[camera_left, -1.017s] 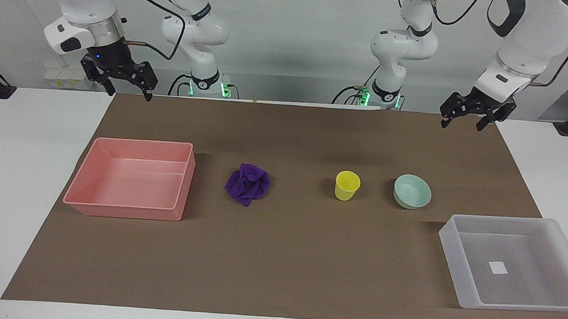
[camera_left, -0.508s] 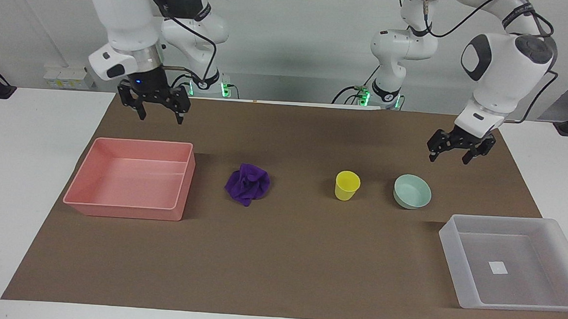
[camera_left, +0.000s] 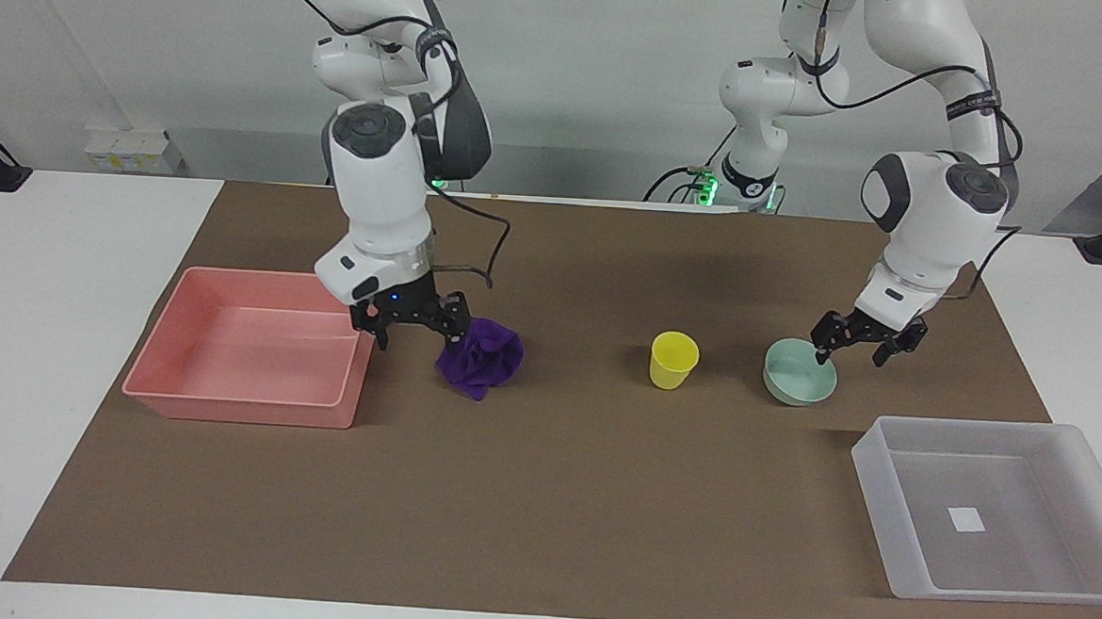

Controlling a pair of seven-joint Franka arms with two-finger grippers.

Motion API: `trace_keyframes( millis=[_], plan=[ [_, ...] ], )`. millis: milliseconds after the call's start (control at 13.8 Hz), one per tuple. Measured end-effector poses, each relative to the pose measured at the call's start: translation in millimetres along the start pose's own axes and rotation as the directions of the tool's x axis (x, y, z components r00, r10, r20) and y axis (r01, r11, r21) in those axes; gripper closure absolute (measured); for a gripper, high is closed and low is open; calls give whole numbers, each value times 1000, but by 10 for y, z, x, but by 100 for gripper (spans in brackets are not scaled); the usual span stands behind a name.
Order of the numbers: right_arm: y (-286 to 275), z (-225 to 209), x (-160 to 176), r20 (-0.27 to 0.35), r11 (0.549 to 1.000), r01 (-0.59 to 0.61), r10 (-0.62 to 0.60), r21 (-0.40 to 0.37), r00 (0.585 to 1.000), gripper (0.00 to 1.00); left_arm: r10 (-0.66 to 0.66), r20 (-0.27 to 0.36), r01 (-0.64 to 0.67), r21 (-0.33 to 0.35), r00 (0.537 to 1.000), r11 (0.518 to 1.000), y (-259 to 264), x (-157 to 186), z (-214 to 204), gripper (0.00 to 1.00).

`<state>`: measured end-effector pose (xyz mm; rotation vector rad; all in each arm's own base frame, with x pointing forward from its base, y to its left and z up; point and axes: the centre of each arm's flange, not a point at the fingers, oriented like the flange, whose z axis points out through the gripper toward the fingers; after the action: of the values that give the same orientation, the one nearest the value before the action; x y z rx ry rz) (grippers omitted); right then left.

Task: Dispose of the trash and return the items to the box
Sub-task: 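Grasp the green bowl with the left gripper while the right gripper reaches the cloth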

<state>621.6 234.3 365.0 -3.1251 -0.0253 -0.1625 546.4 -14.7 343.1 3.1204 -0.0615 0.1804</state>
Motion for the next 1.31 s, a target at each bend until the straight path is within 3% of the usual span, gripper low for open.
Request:
trace_keyframes(
  millis=[73, 145, 218, 508, 726, 872, 1089, 1307],
  plan=[
    [-24, 130, -62, 7, 1000, 7, -7, -2, 1000, 0, 0, 7, 0, 0, 1000, 1000, 0, -15, 62, 9],
    [-36, 240, -128, 15, 1000, 12, -12, -4, 1000, 0, 0, 13, 0, 0, 1000, 1000, 1, -27, 98, 9],
    [-38, 333, -193, 24, 1000, 16, -15, -7, 1000, 0, 0, 16, 0, -1, 1000, 1000, 2, -43, 121, 16],
    [-2, 514, -355, 64, 1000, 18, -17, -18, 998, 0, 1, 4, -1, 0, 1000, 1000, 4, -88, 181, 68],
    [-35, 542, -439, 80, 1000, 16, -15, -7, 997, 0, 5, -16, -5, 0, 1000, 1000, 20, -38, 87, 97],
    [-36, 552, -481, 89, 1000, 8, -8, 3, 996, 1, -3, -44, 3, 1, 999, 1000, -27, 77, -80, 97],
    [-13, 594, -543, 102, 1000, 10, -10, 0, 995, 14, -14, -63, 14, 2, 998, 1000, -100, 347, -488, 97],
    [-7, 594, -560, 105, 1000, 5, -5, 1, 994, 49, -30, -103, 30, 4, 994, 1000, -213, 643, -917, 97]
  ],
)
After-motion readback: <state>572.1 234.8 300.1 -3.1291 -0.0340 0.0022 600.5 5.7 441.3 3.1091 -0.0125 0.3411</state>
